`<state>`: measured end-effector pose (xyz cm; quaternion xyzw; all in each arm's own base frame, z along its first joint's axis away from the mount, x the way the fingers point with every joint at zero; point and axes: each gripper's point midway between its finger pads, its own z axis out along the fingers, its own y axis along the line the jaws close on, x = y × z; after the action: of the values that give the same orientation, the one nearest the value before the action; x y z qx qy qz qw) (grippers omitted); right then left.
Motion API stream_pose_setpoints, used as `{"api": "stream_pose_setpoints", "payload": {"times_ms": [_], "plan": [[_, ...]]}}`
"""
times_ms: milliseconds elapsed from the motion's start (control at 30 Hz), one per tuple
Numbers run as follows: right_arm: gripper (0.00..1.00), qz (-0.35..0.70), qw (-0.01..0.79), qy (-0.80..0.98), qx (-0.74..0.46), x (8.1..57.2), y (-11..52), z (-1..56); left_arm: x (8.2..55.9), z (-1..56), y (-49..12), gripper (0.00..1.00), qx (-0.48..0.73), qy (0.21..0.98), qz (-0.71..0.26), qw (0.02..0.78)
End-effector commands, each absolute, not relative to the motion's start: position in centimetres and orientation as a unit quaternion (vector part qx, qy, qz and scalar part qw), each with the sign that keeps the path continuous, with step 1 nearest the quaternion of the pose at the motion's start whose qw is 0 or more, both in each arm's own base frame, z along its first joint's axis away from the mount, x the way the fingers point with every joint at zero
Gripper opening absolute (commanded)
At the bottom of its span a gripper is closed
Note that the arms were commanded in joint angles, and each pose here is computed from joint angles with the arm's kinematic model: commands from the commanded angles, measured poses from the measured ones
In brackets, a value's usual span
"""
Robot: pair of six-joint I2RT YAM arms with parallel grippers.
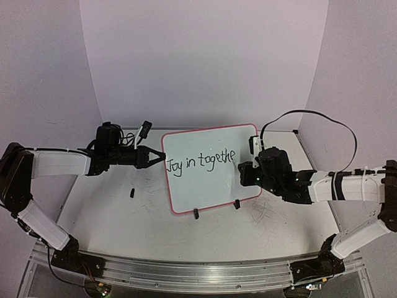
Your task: Write a sentence on the whiteboard
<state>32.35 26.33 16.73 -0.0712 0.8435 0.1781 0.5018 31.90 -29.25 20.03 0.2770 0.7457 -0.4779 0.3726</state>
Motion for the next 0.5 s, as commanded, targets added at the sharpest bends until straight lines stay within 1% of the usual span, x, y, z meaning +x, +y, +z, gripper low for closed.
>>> {"api": "stream_pose_setpoints", "payload": {"times_ms": [0, 100, 233, 467], "plan": [[0.0, 0.156, 0.494, 0.853, -0.062, 32.2, 25.2, 16.0, 31.8, 22.5, -30.2, 0.0, 0.309, 0.718, -0.479, 0.399], [0.0, 0.153, 0.513, 0.843, -0.056, 32.3, 24.7, 17.4, 31.8, 22.4, -30.2, 0.0, 0.309, 0.718, -0.479, 0.399], [0.0, 0.201, 0.559, 0.802, -0.068, 31.7, 25.0, 21.1, 31.7, 22.5, -30.1, 0.0, 0.309, 0.718, -0.479, 0.399], [0.0, 0.193, 0.555, 0.806, -0.075, 33.1, 25.5, 21.1, 31.7, 22.5, -30.1, 0.0, 0.31, 0.718, -0.479, 0.4]]}}
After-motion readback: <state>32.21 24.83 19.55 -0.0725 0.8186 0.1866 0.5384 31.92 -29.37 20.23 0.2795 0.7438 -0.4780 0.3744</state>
